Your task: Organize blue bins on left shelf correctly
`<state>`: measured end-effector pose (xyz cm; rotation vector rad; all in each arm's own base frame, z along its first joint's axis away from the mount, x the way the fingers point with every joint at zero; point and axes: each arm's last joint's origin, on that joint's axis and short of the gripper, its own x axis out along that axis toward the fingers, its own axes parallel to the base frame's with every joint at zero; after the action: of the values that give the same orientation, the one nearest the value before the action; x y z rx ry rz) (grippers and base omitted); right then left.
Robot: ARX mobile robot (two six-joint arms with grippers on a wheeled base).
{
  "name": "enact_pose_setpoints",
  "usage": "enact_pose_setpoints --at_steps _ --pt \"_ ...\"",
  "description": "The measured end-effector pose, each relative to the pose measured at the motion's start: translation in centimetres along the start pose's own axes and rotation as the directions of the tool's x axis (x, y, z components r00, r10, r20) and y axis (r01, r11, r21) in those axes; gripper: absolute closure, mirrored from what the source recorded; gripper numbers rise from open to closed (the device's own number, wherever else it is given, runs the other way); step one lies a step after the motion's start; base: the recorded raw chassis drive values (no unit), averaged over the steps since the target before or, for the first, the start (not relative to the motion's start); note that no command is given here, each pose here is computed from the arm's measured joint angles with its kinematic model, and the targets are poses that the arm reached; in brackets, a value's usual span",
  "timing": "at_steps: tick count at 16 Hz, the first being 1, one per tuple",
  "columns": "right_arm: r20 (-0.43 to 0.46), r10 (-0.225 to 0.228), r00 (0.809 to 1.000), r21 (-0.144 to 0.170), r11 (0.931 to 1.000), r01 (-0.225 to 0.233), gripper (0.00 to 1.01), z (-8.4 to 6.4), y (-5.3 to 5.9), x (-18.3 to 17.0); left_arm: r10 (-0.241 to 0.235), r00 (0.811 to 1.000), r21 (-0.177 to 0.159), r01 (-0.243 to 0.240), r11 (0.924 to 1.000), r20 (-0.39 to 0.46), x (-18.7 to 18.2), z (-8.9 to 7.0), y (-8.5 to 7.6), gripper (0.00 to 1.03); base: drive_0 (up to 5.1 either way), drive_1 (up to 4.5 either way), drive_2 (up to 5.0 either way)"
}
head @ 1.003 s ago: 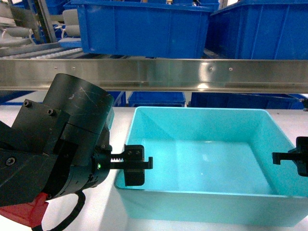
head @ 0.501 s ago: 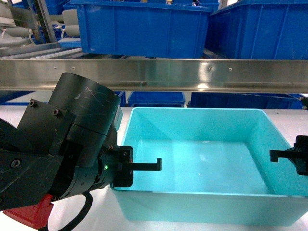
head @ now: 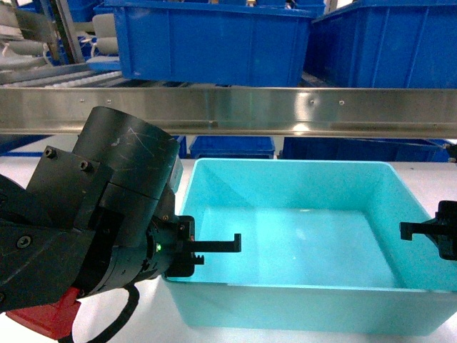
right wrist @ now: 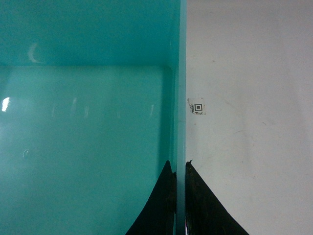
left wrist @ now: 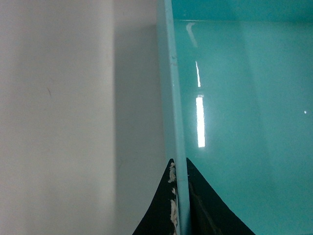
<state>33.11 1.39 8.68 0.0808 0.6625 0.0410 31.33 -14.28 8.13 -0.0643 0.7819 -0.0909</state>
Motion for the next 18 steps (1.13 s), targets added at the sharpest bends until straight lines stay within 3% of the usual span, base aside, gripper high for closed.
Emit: enact_pose_setpoints --at_steps 1,2,4,11,18 --pt "0.027 0.006 1.000 0.003 1.0000 -0.006 0.99 0.8 0.1 -0.7 -0.013 0.998 0.017 0.012 0.9998 0.057 -1.8 1.6 -0.3 1.01 0.0 0.00 0.0" --pt "0.095 0.012 0.995 0.000 0.9999 -0.012 0.99 2.5 0.3 -2.0 -0.030 0.994 0.023 0.028 0.9993 0.101 -3.7 3.0 -0.6 1.01 0.0 0.00 0.0" --pt "0.155 0.011 0.988 -0.010 0.9999 -0.010 0.99 3.2 0.3 -2.3 -0.029 0.993 0.023 0.027 0.9994 0.115 -4.1 3.4 -0.6 1.01 0.0 0.00 0.0" --pt "0.147 0.010 0.989 -0.011 0.9999 -0.009 0.99 3.1 0.3 -2.3 -0.028 0.994 0.024 0.026 0.9994 0.109 -4.1 3.3 -0.6 1.01 0.0 0.00 0.0" --pt "0.148 0.004 0.989 -0.011 0.9999 -0.002 0.99 3.0 0.3 -2.3 -0.032 0.994 0.028 0.029 0.9992 0.109 -4.1 3.3 -0.7 1.01 -4.8 2.65 2.7"
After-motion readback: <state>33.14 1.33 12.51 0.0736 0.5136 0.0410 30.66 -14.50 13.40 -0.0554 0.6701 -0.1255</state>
